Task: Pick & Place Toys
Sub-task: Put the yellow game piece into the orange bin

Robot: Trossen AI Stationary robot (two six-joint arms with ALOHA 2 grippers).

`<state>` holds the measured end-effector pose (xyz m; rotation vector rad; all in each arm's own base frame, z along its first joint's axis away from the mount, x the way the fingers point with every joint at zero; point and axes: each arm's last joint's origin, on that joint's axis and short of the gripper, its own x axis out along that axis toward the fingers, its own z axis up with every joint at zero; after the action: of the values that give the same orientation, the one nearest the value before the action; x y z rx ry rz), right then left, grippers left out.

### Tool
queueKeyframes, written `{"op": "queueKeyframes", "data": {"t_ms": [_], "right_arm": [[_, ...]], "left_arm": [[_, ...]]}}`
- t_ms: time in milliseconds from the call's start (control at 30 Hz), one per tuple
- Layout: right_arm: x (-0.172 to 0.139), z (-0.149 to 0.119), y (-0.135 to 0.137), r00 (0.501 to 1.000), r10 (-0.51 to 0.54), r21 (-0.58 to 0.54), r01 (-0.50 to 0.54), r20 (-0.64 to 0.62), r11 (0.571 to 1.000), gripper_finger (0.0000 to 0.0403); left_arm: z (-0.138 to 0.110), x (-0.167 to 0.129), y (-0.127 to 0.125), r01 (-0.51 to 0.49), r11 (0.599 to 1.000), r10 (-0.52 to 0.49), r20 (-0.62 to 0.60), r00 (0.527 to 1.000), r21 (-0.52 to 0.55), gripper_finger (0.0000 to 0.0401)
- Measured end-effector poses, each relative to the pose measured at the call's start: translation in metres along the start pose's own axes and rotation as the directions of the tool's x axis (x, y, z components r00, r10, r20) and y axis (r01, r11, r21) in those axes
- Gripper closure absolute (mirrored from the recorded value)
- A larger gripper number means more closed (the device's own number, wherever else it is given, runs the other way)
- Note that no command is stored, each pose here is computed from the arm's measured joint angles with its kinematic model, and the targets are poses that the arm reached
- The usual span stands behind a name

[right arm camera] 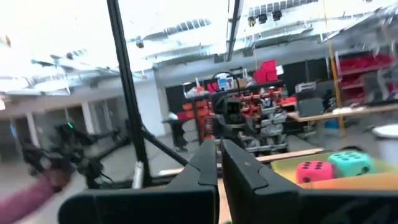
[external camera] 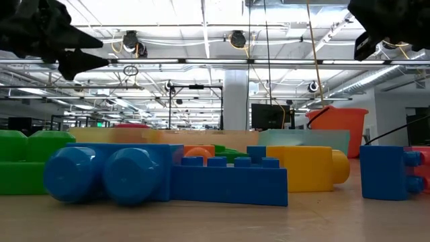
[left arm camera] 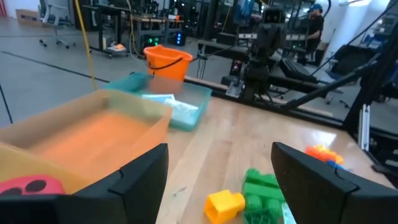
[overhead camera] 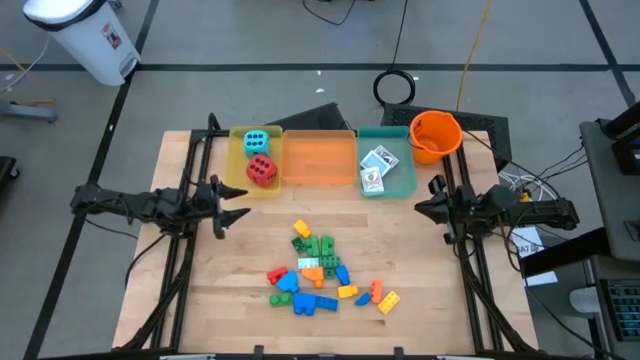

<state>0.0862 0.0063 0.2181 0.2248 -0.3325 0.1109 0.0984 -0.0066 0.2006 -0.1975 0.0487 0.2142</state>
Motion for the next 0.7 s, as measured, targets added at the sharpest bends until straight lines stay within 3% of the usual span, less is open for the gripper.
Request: {"op": "queueKeyframes", "data": {"t_ms": [100,233,433,567,633,700], "right_arm": [[0.000,-0.001,0.000,1.000,0.001,0.074,0.000,-0.008,0.997,0.0403],[0.000,-0.012,-0.003,1.000,-0.007,0.058,0.008,-0.022,0.998,0.0403],[0.003,-0.006,0.001,0.989,0.057,0.161,-0.078,0.135,0.984,0.0389],[0.012,-0.014,0.008,0.988,0.137,0.155,-0.147,0.071,0.977,0.0336],[0.015,-0.014,0.014,0.975,0.207,0.128,-0.216,0.077,0.968,0.0296],[0.020,-0.023,0.021,0.963,0.269,0.109,-0.266,-0.006,0.958,0.0252]], "left_arm": [[-0.002,-0.005,0.003,-0.009,1.000,0.009,-0.004,1.000,-0.008,0.0116],[0.000,-0.013,0.006,-0.001,1.000,0.002,0.033,0.999,-0.015,0.0116],[-0.002,-0.014,0.007,-0.033,0.999,0.033,0.018,0.999,-0.006,0.0116],[-0.006,-0.013,0.008,-0.042,0.999,0.042,-0.027,0.999,-0.012,0.0116],[-0.006,-0.013,0.008,-0.042,0.998,0.041,-0.022,0.999,-0.037,0.0116],[-0.006,-0.013,0.008,-0.042,0.998,0.041,-0.025,0.999,-0.037,0.0116]]}}
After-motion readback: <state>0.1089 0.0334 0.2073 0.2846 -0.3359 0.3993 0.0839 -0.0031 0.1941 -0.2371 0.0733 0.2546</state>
